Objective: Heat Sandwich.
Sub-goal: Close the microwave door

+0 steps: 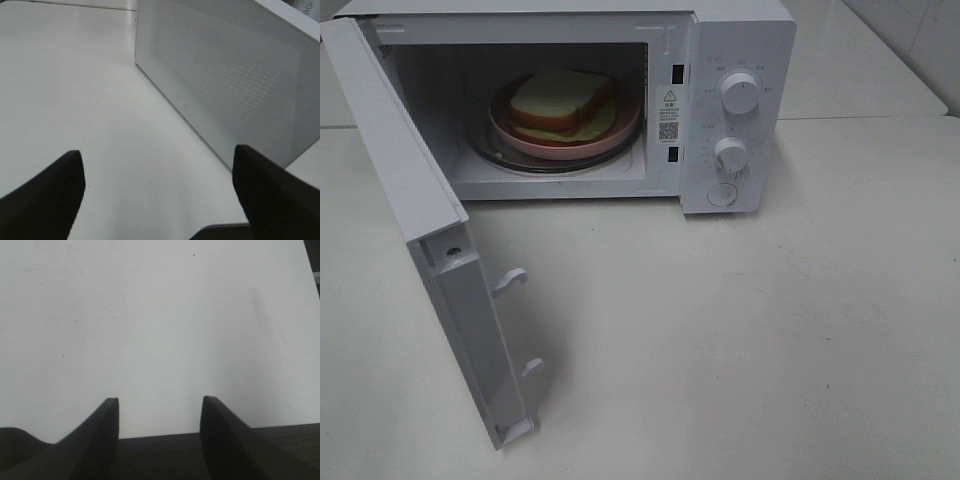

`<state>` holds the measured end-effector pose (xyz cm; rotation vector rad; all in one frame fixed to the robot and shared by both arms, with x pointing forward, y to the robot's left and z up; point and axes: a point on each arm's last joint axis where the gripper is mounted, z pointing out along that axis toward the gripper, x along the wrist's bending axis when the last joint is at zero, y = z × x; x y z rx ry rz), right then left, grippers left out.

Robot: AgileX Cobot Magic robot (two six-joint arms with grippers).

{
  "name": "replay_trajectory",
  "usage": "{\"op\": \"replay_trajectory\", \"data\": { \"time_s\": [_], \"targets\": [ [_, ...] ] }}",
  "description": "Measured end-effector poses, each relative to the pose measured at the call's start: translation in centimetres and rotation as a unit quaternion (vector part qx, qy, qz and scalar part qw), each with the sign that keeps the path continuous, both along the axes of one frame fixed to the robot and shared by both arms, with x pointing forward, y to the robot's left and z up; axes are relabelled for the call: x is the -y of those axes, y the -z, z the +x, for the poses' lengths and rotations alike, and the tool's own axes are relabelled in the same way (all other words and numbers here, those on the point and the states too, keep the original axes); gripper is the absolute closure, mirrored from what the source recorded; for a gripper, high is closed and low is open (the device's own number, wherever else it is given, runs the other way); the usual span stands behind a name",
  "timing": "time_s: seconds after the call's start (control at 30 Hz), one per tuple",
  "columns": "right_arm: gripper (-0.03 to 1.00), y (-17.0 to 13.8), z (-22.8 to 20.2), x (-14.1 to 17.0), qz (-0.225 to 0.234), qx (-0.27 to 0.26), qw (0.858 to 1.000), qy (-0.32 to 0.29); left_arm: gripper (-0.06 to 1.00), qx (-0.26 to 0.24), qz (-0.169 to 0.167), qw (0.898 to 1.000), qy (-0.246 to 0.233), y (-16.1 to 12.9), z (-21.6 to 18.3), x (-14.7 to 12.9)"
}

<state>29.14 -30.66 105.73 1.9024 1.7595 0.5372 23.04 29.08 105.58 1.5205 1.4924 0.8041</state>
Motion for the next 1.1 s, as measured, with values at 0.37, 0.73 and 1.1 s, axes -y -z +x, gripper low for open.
{"op": "replay_trajectory", "data": {
  "time_s": [0.37, 0.73, 1.1],
  "targets": [
    [0.46, 0.9, -3.2, -0.1, -0.005, 0.118, 0.993, -0.002, 0.18, 0.000, 0.000, 1.000, 0.000, 0.0, 0.0, 0.0],
    [0.46, 0.8, -5.9, -0.2, -0.008, 0.210, 0.978, -0.002, 0.18, 0.000, 0.000, 1.000, 0.000, 0.0, 0.0, 0.0],
    [0.46, 0.8, -5.9, -0.2, -0.008, 0.211, 0.978, -0.002, 0.18, 0.000, 0.000, 1.000, 0.000, 0.0, 0.0, 0.0]
  ]
}}
